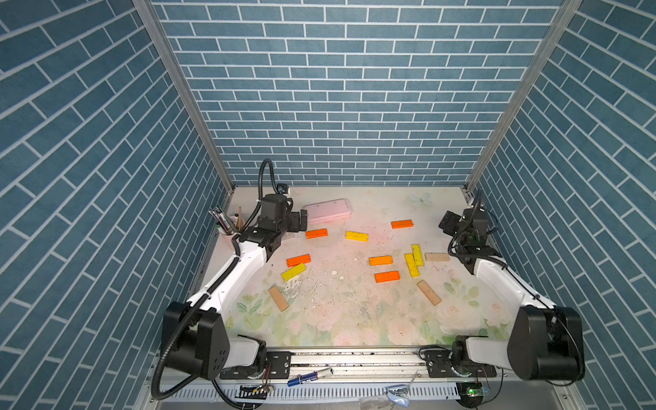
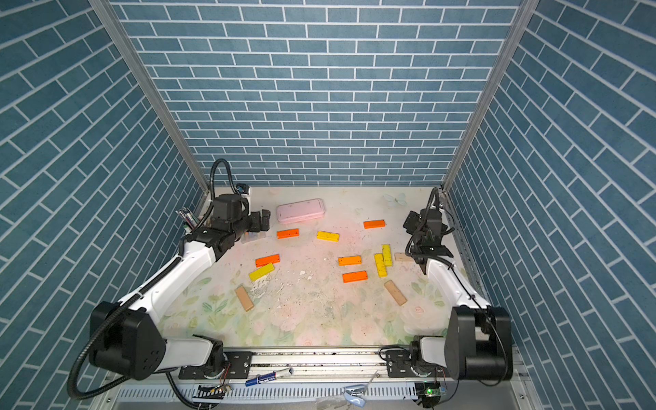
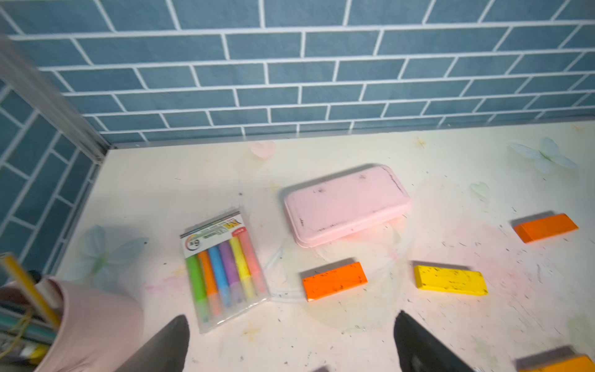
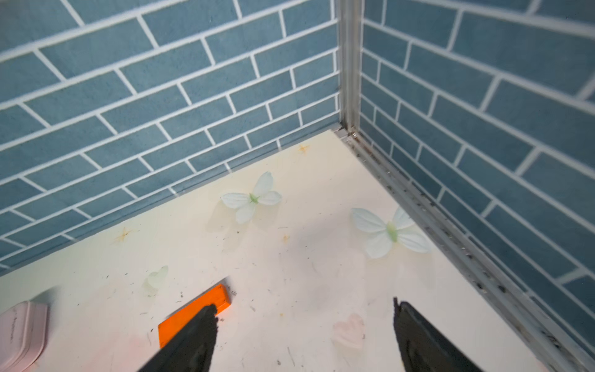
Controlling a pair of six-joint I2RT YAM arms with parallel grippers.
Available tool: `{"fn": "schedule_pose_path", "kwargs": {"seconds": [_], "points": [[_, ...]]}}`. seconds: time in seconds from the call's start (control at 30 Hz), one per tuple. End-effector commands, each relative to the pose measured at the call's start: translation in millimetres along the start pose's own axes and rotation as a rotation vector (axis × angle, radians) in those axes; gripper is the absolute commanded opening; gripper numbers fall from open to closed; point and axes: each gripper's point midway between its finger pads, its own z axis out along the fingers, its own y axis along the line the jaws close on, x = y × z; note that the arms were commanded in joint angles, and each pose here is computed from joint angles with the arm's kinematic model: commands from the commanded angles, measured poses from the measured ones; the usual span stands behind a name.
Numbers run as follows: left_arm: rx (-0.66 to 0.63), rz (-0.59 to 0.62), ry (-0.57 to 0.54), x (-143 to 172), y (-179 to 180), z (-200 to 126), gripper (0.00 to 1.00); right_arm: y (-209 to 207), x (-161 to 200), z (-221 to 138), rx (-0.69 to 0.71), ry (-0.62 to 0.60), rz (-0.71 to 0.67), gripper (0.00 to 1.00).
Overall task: Assemble the number 6 with building blocks
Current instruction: Adjust the building block at the center of the board.
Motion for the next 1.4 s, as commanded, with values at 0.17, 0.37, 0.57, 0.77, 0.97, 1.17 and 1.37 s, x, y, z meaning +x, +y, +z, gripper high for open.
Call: {"fn": "schedule_pose_path", "kwargs": {"seconds": [0.17,0.37,0.57,0.77,0.97,1.17,1.37], "points": [[0.149,0.009,0.184,34,-36,-6,0.99,48,70,35,-0.067,0.440,-0.047,0.84],[0.170,0.010,0.198,37,-43,-6,0.99,70,90,56,-0.058,0.524,0.043,0.80],[0.199,0.011,0.219,43,-55,-2,0.99,84,99,78,0.010,0.560,0.234,0.74],[0.221,0.022,0.223,44,-64,-4,0.99,95,107,95,0.085,0.589,0.408,0.64],[0.218,0.033,0.228,48,-67,-3,0.99,106,116,110,0.132,0.613,0.510,0.57],[0.221,0.045,0.233,51,-71,-2,0.99,111,130,123,0.175,0.662,0.562,0.57],[0.221,0.054,0.228,50,-73,-3,0.99,110,155,132,0.244,0.743,0.574,0.57]]}}
